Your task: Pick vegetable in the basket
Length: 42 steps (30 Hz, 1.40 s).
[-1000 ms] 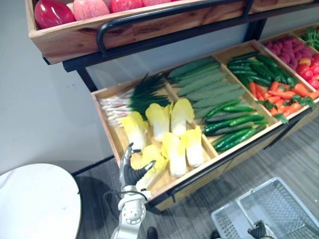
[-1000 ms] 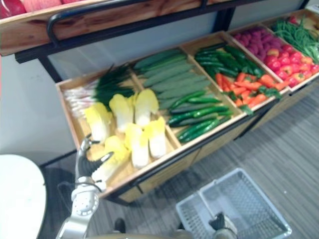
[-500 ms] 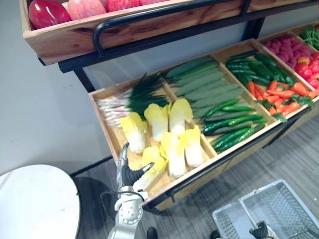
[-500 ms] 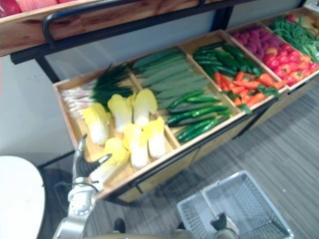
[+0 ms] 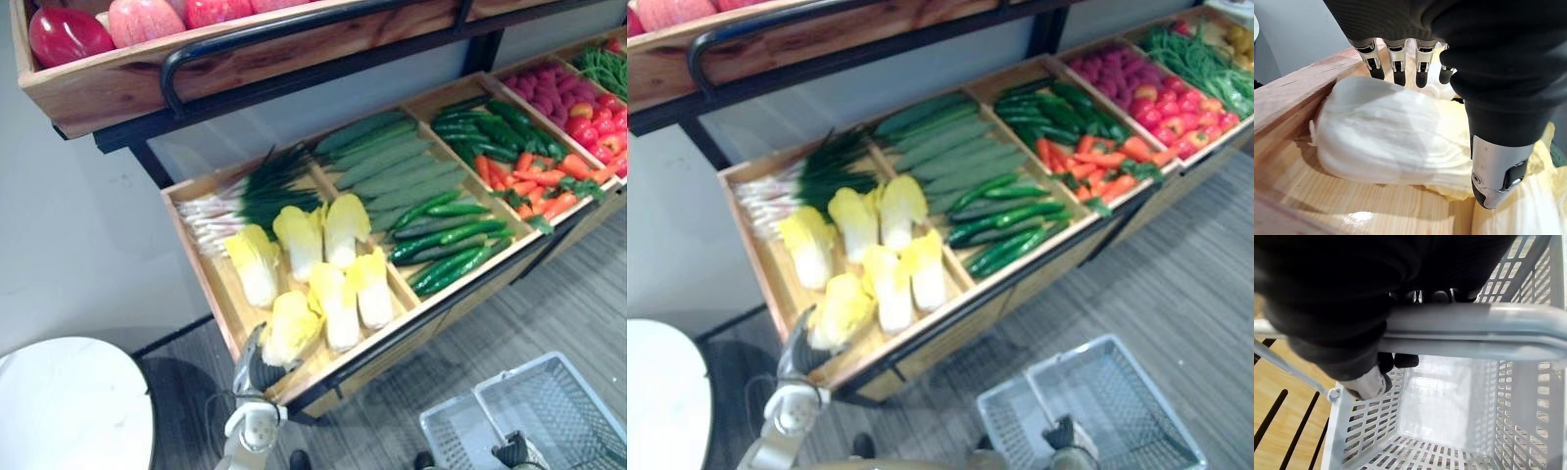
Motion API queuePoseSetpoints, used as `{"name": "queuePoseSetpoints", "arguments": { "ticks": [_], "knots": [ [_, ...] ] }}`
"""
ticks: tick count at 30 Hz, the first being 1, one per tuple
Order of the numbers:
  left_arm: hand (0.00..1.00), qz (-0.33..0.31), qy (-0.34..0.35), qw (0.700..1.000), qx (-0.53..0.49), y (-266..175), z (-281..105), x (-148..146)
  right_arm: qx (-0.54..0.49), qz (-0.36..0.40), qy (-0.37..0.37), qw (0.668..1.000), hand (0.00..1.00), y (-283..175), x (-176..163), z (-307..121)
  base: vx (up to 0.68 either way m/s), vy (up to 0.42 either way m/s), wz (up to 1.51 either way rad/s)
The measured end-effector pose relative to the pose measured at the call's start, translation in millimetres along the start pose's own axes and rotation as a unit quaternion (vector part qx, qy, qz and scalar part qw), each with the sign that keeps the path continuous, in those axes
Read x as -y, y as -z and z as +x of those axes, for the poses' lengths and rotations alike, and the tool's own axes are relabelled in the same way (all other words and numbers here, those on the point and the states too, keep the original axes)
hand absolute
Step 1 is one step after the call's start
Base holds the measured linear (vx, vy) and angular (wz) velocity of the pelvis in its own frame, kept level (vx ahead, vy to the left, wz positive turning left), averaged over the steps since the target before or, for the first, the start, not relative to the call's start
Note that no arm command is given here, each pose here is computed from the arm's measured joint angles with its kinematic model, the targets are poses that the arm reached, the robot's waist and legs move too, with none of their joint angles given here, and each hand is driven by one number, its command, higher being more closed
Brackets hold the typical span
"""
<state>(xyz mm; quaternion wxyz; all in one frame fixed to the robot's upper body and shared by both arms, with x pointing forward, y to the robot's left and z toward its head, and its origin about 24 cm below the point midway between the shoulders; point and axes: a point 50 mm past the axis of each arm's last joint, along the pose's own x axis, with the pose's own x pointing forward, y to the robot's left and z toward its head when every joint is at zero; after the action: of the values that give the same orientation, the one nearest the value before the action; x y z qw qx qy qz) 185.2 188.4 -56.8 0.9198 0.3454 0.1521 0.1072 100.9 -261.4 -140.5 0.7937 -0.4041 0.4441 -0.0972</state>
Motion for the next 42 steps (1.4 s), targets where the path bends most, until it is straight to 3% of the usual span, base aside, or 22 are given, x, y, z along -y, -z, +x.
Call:
{"name": "queuePoseSetpoints", "arguments": {
  "ticks": [9, 10, 28, 42],
  "knots": [
    [0.0, 0.016, 0.02, 0.999, -0.02, 5.5, 6.4, 6.9, 0.006, 0.003, 0.004, 1.0, 1.0, -4.3, 3.4, 2.5, -0.01, 0.0, -0.04],
    [1.0, 0.018, 0.024, 0.999, -0.023, 5.8, 7.3, 7.7, 0.008, 0.004, 0.005, 1.0, 1.0, -5.9, 4.0, 3.3, 0.0, 0.002, -0.07],
    [1.0, 0.033, 0.019, 0.999, -0.027, 7.5, 14.0, -0.5, 0.013, 0.001, 0.002, 1.0, 1.0, -8.2, 5.7, 4.9, 0.01, 0.001, -0.03],
    [1.0, -0.07, -0.046, 0.989, 0.119, -58.6, 1.0, -28.4, 0.017, -0.012, -0.006, 1.0, 1.0, -4.8, 2.6, 2.3, 0.0, -0.001, 0.04]
  ]
}}
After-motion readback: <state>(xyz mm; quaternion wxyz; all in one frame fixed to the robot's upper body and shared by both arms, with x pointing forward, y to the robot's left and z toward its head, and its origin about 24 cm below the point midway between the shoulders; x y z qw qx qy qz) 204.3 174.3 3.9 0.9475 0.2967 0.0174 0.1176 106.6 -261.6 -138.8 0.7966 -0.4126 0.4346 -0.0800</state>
